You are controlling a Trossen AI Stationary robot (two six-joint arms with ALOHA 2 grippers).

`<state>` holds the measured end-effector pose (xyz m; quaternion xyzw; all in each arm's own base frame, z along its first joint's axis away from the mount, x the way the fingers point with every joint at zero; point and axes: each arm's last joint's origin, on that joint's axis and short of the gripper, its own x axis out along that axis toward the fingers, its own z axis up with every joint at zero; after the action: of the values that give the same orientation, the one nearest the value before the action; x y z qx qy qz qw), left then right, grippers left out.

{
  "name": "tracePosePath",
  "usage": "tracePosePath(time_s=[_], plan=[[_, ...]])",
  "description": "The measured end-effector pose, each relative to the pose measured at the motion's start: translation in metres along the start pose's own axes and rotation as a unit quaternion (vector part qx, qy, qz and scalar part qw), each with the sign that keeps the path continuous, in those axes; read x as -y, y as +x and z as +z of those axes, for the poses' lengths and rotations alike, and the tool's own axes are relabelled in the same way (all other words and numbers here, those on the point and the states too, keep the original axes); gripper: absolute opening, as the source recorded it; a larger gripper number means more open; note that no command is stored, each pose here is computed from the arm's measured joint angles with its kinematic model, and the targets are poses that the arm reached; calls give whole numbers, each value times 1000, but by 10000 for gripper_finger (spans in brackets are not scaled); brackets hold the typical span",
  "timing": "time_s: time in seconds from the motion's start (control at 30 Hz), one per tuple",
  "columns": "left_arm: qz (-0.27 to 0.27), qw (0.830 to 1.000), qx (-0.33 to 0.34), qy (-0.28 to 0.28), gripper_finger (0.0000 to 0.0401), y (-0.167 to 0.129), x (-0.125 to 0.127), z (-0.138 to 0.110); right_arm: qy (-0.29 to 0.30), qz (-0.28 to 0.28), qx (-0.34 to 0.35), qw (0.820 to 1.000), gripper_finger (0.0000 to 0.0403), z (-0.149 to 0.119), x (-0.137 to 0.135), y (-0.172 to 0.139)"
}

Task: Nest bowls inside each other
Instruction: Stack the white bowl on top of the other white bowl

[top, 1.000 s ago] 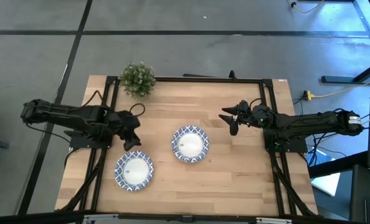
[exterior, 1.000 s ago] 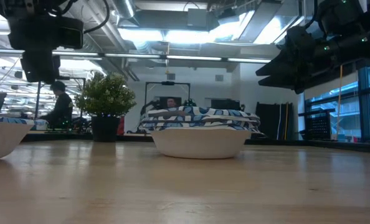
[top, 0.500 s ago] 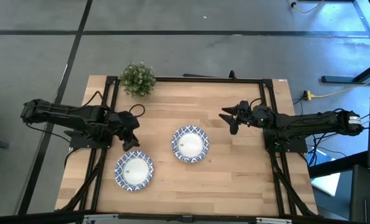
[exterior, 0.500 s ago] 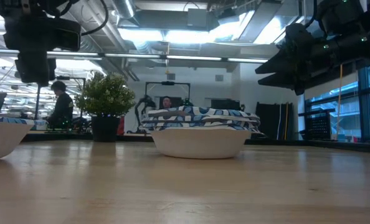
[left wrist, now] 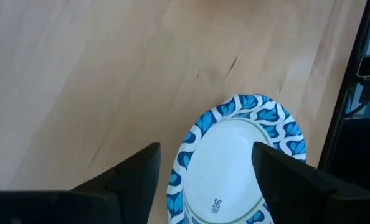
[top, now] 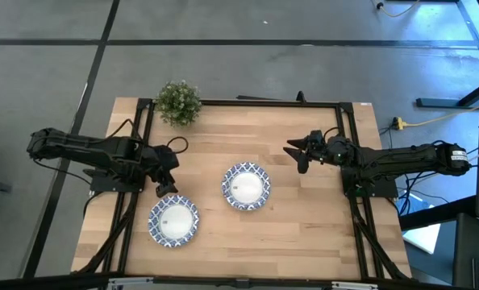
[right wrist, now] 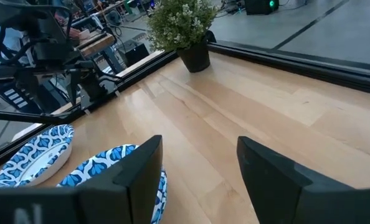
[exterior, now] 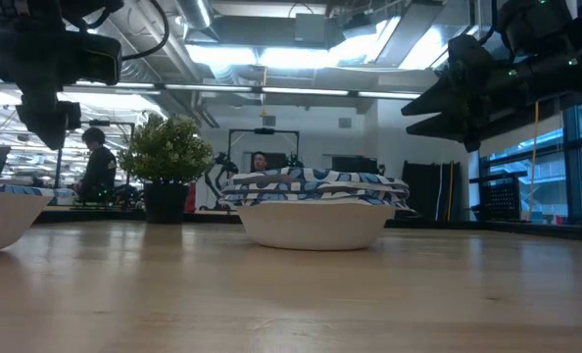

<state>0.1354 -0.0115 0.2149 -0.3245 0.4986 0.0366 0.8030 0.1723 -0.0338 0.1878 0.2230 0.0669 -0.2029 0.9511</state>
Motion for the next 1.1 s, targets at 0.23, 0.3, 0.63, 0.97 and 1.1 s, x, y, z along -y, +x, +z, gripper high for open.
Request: tracePosePath(time_s=[0.23,0.3,0.63,0.97,1.1], plan=[[-16,999,-16,33,247,2,8,-6,14,0,0,1000,209,0,0,0],[-22,999,-25,42,247,3,12,-10,15,0,0,1000,209,0,0,0],[53,995,-59,54,245,10,14,-24,28,0,1,1000,209,0,0,0],[100,988,-108,42,244,31,15,-22,30,19,-1,999,209,1,-2,0],[115,985,-125,39,244,40,15,-21,31,26,-1,999,209,1,-2,0]])
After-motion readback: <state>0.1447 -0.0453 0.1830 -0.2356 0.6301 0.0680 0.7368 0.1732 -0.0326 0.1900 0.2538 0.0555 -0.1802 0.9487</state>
